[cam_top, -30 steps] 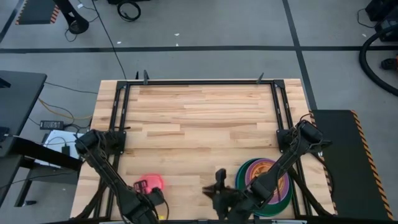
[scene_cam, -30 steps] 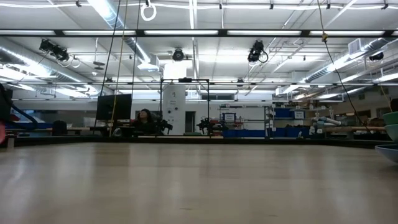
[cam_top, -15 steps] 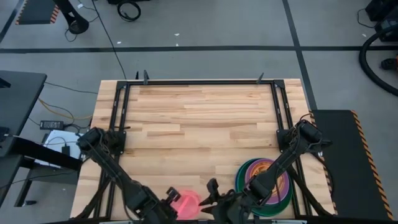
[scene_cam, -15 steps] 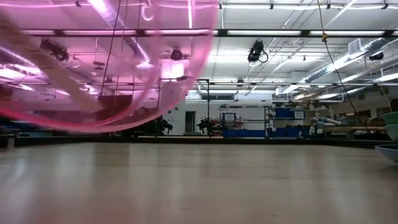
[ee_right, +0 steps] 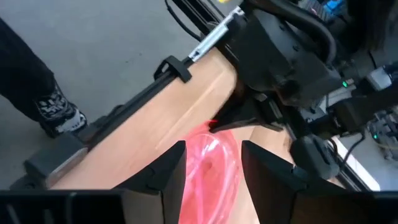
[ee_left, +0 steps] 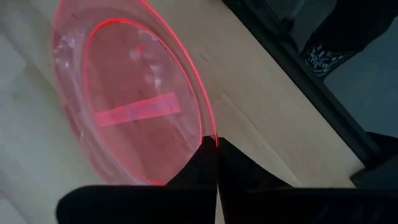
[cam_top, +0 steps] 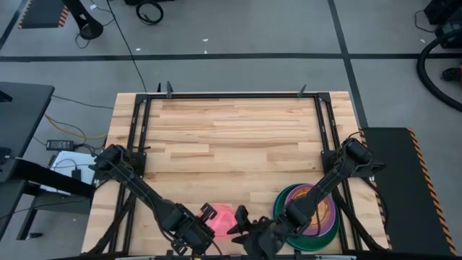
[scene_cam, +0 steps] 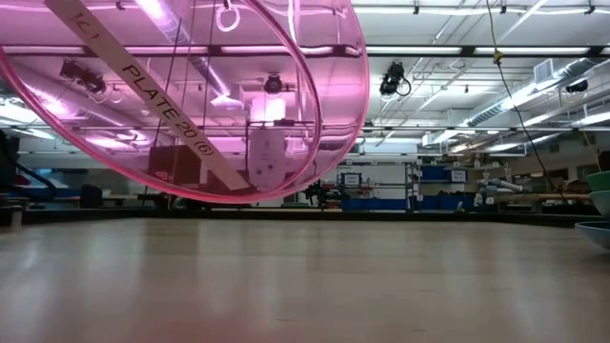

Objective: Stack plastic plates
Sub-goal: Stack the pink plate on top of the light orange plate

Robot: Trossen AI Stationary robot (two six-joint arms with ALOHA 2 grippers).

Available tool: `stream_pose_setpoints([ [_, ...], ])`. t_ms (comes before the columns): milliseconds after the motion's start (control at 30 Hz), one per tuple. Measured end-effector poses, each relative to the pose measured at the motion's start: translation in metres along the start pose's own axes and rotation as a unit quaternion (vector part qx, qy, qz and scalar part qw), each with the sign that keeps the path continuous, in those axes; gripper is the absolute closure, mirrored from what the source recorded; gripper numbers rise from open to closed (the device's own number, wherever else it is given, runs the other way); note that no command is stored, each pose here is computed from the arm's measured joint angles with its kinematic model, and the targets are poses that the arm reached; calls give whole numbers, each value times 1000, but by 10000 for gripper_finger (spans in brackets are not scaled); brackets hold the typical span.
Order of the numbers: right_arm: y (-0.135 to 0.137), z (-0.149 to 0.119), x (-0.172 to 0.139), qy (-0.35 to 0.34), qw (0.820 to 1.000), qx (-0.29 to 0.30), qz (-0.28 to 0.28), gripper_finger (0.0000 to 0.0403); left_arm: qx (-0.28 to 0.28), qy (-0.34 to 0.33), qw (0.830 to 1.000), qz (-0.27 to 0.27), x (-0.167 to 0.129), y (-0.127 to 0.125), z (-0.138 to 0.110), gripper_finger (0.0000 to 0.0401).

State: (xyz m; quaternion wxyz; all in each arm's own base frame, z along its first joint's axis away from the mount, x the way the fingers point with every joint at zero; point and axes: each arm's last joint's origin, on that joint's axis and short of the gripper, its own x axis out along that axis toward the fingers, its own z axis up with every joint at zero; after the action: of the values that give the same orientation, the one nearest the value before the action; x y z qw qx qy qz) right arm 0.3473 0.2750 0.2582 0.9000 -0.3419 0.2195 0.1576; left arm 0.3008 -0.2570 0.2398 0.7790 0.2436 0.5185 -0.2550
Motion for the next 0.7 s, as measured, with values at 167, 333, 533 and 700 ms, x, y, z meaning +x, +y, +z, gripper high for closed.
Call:
stream_pose_setpoints([
  [167,-10,-8,9,-14,999,21,40,224,-1,-1,1000,0,0,0,0,398],
  [333,-14,-19,20,-53,996,45,61,223,-1,-2,1000,0,0,0,0,398],
  [533,-14,-38,29,-56,993,77,66,224,-6,-2,1000,3,0,2,0,397],
  [700,-10,-50,33,-31,984,156,75,226,-33,-1,999,8,0,6,0,397],
])
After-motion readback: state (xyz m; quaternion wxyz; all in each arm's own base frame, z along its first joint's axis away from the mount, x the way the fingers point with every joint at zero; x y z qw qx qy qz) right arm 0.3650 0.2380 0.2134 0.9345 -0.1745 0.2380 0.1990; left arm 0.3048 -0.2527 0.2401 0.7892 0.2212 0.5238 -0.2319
